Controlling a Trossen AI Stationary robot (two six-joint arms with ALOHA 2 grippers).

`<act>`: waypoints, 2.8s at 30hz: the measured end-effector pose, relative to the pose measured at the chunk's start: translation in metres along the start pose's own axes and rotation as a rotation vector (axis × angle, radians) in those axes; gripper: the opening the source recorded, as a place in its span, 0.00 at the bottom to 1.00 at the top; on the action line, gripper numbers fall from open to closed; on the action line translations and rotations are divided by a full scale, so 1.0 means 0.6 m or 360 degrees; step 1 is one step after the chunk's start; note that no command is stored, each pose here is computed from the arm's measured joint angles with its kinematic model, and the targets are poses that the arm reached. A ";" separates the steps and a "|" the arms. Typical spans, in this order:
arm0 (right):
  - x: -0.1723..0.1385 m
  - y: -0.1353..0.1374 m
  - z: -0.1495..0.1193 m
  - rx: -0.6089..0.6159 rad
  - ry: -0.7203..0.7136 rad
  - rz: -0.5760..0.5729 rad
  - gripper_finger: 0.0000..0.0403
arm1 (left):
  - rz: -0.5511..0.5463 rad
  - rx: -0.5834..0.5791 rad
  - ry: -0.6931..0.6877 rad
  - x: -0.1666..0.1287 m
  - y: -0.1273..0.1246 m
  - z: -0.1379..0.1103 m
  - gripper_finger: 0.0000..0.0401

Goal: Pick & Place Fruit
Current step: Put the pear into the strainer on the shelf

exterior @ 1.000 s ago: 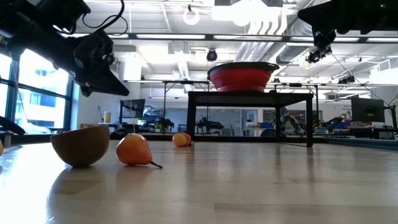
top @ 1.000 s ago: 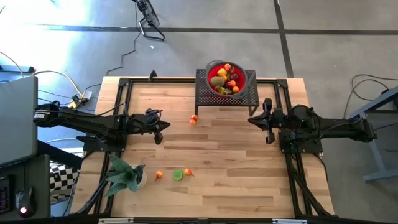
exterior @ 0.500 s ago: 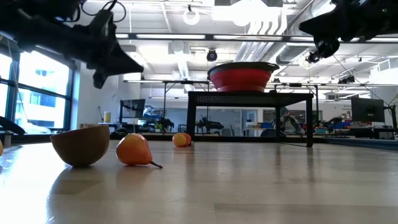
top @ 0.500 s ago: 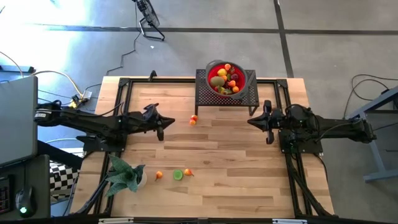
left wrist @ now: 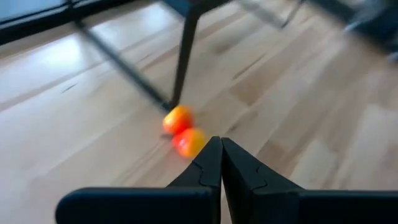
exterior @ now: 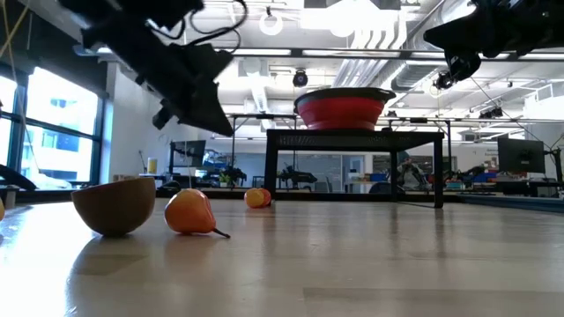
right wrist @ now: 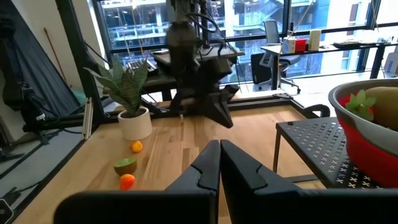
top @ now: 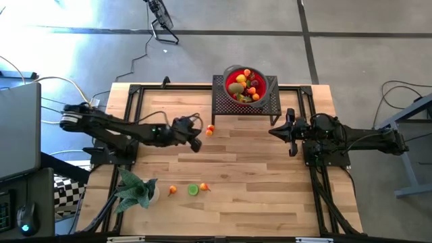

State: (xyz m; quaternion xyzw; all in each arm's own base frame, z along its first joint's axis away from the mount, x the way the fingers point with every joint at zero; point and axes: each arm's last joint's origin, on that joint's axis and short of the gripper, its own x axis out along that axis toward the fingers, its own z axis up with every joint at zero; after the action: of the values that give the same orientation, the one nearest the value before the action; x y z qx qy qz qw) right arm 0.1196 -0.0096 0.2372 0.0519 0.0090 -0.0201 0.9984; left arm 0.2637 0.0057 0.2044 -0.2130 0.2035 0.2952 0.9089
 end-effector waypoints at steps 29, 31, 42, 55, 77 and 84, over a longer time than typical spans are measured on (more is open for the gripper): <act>-0.001 -0.001 -0.013 -0.0062 0.0133 -0.0015 0.01 | 0.0136 -0.0103 0.0240 0.045 -0.038 0.032 0.46; -0.001 -0.001 -0.013 -0.0064 0.0133 -0.0015 0.01 | 0.0146 -0.0111 0.0237 0.047 -0.035 0.034 0.54; -0.001 -0.002 -0.018 -0.0064 0.0184 -0.0020 0.01 | 0.0133 -0.0125 0.0230 0.048 -0.035 0.036 0.74; -0.001 -0.002 -0.019 -0.0065 0.0190 -0.0020 0.01 | 0.0138 -0.0190 0.0224 0.091 -0.042 0.009 0.74; -0.001 -0.002 -0.019 -0.0064 0.0190 -0.0021 0.01 | 0.0343 -0.0188 0.0251 0.136 -0.032 -0.038 0.74; -0.001 -0.002 -0.019 -0.0064 0.0190 -0.0021 0.01 | 0.0383 -0.0234 0.0233 0.149 -0.030 -0.050 0.74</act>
State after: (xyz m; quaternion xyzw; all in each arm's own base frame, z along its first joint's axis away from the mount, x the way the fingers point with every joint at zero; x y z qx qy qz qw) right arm 0.1187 -0.0097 0.2257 0.0329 0.0692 -0.0234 0.9968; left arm 0.3337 0.0174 0.1402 -0.2740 0.2712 0.3996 0.8317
